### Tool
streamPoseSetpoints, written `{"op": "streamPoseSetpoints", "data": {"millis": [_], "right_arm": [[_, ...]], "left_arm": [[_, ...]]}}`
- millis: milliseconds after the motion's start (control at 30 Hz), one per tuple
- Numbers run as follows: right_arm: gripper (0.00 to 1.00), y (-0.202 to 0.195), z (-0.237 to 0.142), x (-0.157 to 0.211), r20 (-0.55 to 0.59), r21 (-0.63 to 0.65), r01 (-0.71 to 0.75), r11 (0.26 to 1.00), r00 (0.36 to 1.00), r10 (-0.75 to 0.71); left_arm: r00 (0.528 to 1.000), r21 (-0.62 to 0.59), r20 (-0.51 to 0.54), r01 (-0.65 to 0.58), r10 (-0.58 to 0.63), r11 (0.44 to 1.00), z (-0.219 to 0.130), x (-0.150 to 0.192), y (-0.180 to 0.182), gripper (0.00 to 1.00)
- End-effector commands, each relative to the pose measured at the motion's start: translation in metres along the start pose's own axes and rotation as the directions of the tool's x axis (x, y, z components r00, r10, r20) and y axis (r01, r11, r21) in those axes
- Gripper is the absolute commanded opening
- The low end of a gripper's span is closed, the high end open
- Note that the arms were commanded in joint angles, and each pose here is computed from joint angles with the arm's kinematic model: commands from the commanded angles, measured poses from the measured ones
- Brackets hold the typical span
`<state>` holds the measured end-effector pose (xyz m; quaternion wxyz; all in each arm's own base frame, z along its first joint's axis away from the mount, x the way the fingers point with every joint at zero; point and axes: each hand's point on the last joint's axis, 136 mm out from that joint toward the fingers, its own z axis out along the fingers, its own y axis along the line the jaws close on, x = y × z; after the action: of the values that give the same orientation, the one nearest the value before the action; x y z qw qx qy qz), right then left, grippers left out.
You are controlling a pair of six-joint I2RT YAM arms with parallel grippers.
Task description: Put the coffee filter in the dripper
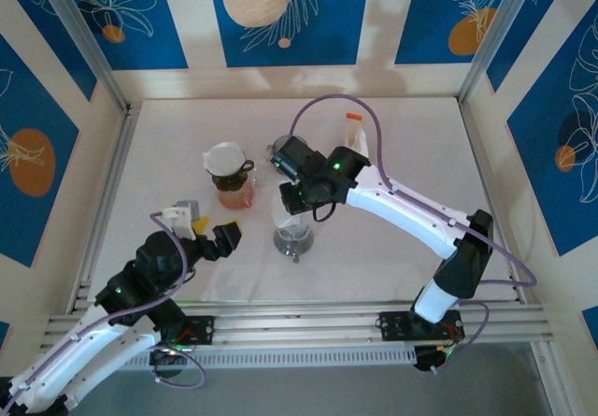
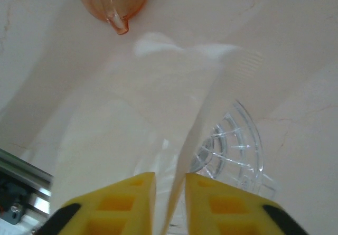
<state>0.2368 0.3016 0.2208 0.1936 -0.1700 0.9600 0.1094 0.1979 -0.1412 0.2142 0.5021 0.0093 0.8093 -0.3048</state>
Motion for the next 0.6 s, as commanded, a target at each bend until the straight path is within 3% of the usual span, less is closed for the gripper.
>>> {"op": "streamPoseSetpoints", "data": {"millis": [0, 233, 567], "right_arm": [[0.13, -0.004, -0.008, 0.004, 0.013, 0.012, 0.021, 1.0, 1.0, -0.022], [0.0, -0.015, -0.013, 0.0, 0.031, 0.04, 0.084, 0.996, 0.996, -0.085], [0.0, -0.024, -0.006, -0.002, -0.011, -0.005, 0.135, 0.991, 0.991, -0.135]], "left_arm": [[1.0, 0.041, 0.013, -0.012, 0.012, 0.999, -0.001, -0.012, -0.013, 1.0], [0.999, 0.055, -0.029, -0.013, 0.015, 0.998, 0.005, -0.011, -0.021, 1.0], [0.998, 0.111, -0.055, 0.008, -0.002, 0.994, 0.015, -0.017, -0.039, 1.0]]}}
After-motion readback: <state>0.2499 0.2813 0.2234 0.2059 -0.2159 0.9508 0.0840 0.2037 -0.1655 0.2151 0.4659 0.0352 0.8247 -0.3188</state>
